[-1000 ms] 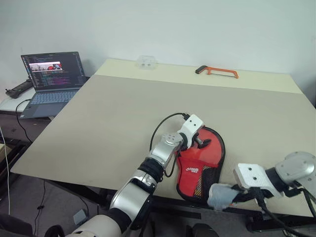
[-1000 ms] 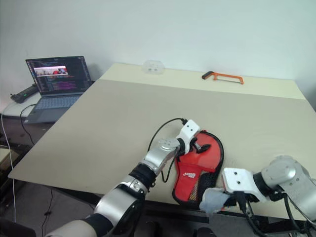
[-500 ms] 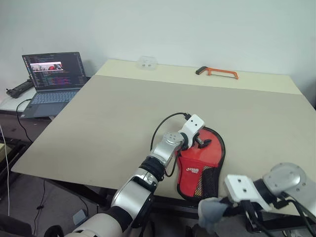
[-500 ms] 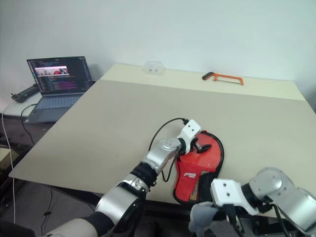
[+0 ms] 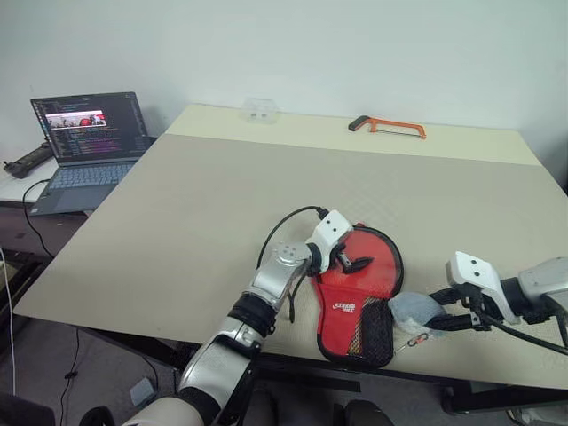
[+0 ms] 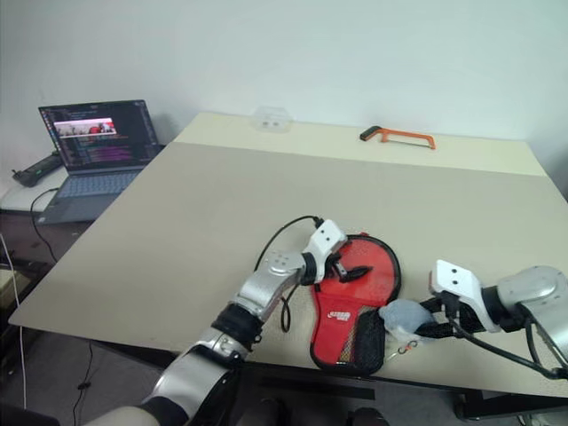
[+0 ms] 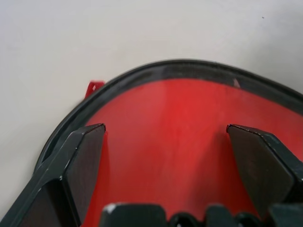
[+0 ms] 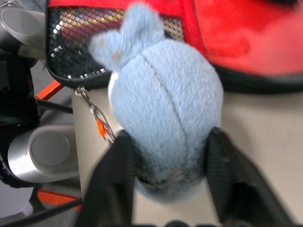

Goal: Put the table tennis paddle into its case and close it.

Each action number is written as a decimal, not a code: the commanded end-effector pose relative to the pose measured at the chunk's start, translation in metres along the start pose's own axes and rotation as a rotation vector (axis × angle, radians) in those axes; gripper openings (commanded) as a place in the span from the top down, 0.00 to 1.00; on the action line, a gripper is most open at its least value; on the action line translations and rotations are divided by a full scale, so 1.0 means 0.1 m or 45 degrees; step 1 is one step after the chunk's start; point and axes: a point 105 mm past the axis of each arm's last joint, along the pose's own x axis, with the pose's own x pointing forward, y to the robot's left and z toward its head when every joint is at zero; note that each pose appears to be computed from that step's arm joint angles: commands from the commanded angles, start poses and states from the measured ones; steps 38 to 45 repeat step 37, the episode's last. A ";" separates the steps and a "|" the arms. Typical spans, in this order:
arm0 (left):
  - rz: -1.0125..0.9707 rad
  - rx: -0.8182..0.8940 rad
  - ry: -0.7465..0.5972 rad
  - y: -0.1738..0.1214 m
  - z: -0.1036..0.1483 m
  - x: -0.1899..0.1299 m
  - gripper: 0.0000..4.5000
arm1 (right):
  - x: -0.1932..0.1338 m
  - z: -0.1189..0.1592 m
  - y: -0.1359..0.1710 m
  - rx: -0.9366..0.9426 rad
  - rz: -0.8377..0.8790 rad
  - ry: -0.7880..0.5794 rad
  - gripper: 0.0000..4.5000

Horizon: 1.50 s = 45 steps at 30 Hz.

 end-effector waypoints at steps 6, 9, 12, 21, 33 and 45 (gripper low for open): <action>-0.189 0.068 -0.149 -0.04 0.29 -0.48 0.00 | -0.09 0.06 0.04 0.154 0.038 -0.165 0.01; -0.108 0.245 -0.142 0.15 0.30 -0.80 0.00 | -0.27 -0.01 -0.07 0.274 -0.061 -0.231 0.01; -0.066 0.305 -0.164 0.31 0.40 -1.23 0.00 | -0.67 -0.04 -0.20 0.354 -0.224 -0.364 0.01; -0.165 0.291 -0.097 0.36 0.74 -2.41 0.00 | -1.32 -0.38 -0.05 0.403 -0.473 -0.434 0.01; 0.027 0.212 0.298 0.59 0.24 -3.12 0.00 | -1.27 -0.72 0.03 0.502 -0.456 -0.346 0.01; 0.083 0.187 0.322 0.56 0.19 -3.18 0.00 | -1.16 -0.77 0.00 0.488 -0.406 -0.315 0.01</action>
